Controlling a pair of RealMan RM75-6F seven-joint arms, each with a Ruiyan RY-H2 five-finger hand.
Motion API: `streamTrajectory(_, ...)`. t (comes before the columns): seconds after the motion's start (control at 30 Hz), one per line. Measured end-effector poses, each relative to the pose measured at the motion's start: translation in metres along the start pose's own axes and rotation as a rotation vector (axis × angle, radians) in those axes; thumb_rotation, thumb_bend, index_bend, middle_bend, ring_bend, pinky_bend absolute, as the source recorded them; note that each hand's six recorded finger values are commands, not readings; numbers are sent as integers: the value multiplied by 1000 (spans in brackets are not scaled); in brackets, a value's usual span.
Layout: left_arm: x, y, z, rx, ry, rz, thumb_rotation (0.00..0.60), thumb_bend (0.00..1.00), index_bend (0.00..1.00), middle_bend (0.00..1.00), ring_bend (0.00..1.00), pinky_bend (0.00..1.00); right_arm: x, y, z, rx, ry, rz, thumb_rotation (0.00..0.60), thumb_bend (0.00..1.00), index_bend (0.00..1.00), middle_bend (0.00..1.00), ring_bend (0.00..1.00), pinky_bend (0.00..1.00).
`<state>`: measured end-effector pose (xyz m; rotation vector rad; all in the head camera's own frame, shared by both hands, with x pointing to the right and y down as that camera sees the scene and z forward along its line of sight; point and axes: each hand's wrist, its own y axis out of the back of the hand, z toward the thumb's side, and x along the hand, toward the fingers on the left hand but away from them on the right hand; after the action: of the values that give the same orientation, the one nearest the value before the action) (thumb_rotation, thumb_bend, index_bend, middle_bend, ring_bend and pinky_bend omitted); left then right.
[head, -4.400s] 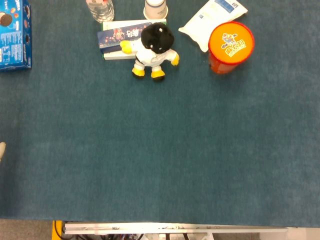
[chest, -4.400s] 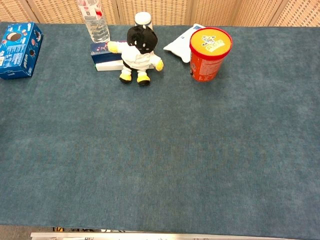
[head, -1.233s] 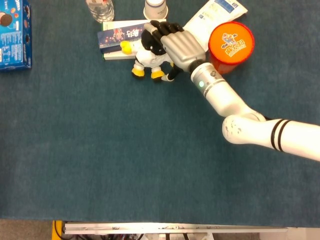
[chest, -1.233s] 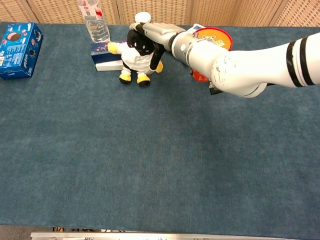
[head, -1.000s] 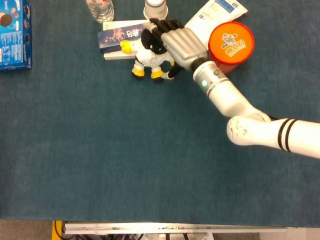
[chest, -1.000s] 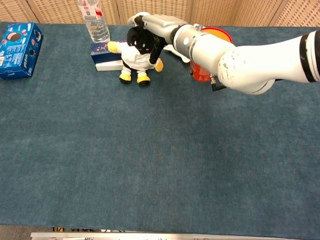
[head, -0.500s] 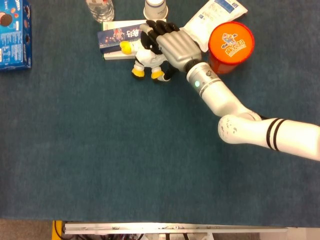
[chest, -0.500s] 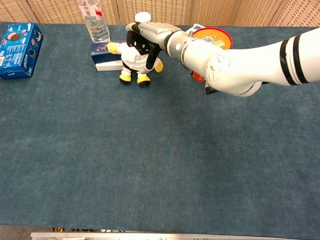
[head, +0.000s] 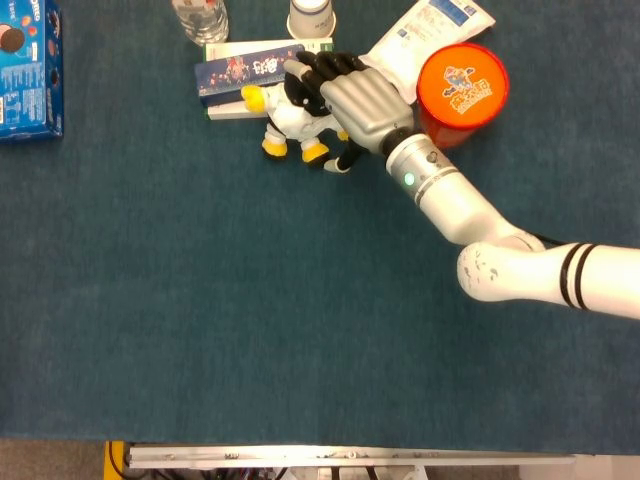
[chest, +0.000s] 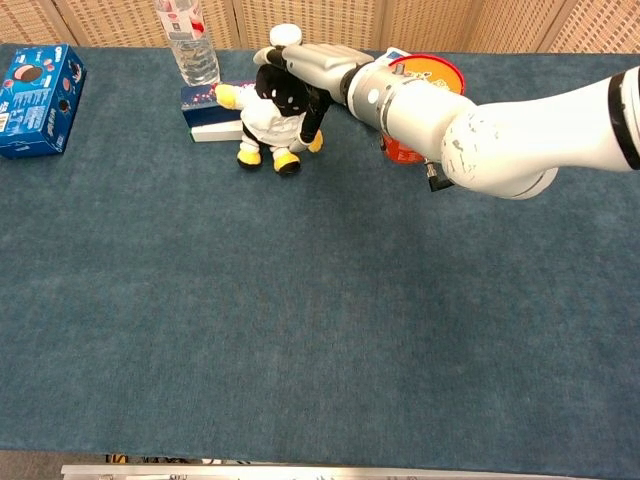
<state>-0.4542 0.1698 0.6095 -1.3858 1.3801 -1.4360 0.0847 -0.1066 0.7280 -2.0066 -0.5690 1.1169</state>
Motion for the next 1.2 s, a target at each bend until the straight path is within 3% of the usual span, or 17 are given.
streamTrajectory(0.27,0,0,-3,0,12,2,600,249,58,57,36,20,-13,-3,0,17,-21,-6,600,0,0,0,0,0)
streamTrajectory(0.47,-1,1,-5,1,17,3,600,249,57,56,36,20,-26,7,8,16,-22,-32,600,0,0,0,0,0)
streamTrajectory(0.7,-2,2,-6,-1,17,6,600,248,57,57,36,20,-17,18,12,3,1,-50,600,0,0,0,0,0)
streamTrajectory(1.0,-1,5,-2,-9,-2,11,600,248,58,56,36,20,41,38,-8,-13,38,-79,600,0,0,0,0,0)
streamTrajectory(1.2,3,7,1,-15,-21,16,600,249,58,56,36,20,115,61,-63,34,-30,-138,600,0,0,0,0,0)
